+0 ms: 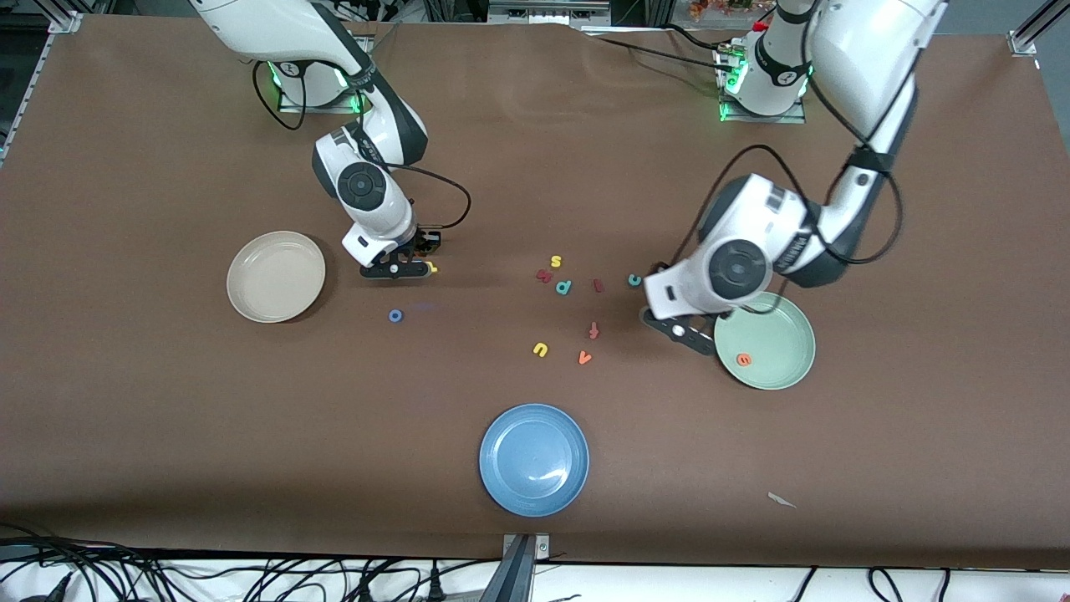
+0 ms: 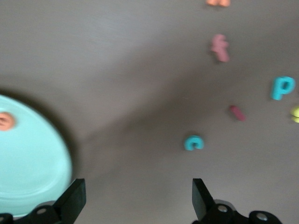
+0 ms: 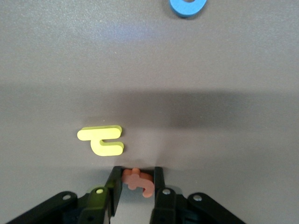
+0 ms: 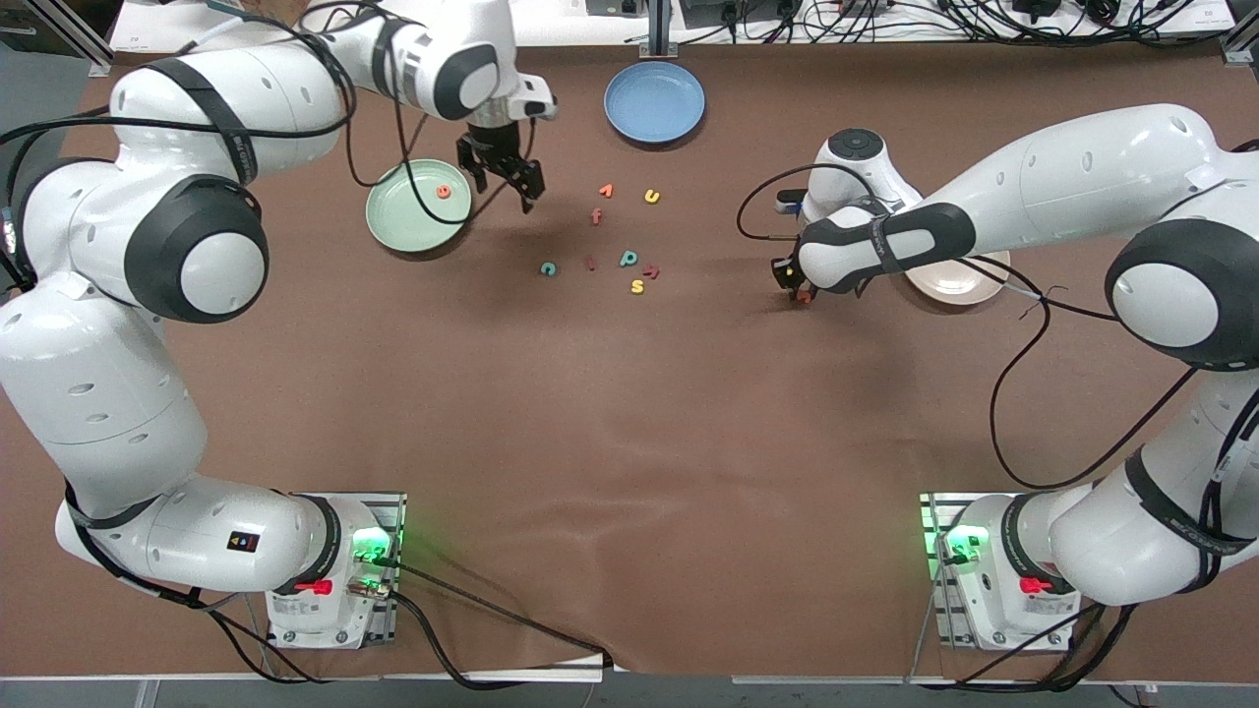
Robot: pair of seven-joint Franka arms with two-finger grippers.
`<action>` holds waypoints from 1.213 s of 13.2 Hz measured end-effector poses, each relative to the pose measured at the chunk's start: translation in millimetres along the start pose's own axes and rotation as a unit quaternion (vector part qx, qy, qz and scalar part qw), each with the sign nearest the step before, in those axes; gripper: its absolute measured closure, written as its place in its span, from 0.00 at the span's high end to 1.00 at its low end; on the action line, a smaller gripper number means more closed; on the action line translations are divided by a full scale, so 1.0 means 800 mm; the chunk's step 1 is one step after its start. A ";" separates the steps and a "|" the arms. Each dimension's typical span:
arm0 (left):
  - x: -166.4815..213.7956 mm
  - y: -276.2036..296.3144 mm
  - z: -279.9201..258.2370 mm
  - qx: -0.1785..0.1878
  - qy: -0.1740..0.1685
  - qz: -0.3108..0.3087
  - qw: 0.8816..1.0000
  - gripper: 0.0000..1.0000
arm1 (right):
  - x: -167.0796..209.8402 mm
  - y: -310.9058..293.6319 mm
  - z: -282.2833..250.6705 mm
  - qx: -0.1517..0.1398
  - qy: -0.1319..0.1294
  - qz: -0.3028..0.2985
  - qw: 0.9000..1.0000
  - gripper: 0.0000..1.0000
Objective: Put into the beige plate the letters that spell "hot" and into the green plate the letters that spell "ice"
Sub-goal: 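Carry the f onto the white plate while the left gripper grasps the c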
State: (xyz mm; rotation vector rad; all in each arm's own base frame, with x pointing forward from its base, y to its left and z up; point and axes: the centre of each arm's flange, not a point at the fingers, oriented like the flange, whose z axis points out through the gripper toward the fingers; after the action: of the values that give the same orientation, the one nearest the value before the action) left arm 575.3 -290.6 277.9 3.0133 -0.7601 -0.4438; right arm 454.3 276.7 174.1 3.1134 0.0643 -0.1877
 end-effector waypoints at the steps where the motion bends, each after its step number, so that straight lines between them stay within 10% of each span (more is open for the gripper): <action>1: -0.003 0.023 0.008 -0.002 -0.006 -0.005 1.000 1.00 | 0.000 0.000 0.000 0.000 0.000 0.000 1.000 0.32; 10: -0.026 0.071 0.102 -0.008 0.030 -0.033 0.999 0.90 | 0.004 0.002 -0.005 0.000 0.003 0.010 1.000 0.32; 16: -0.024 0.073 0.134 0.027 0.043 -0.026 0.998 0.87 | 0.063 0.064 -0.124 -0.044 -0.034 0.029 0.998 0.32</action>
State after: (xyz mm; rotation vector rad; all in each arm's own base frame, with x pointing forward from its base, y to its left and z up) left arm 502.7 -326.4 184.1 3.0855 -0.7000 -0.2969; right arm 517.9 230.1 267.4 3.0145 -0.0194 -0.2800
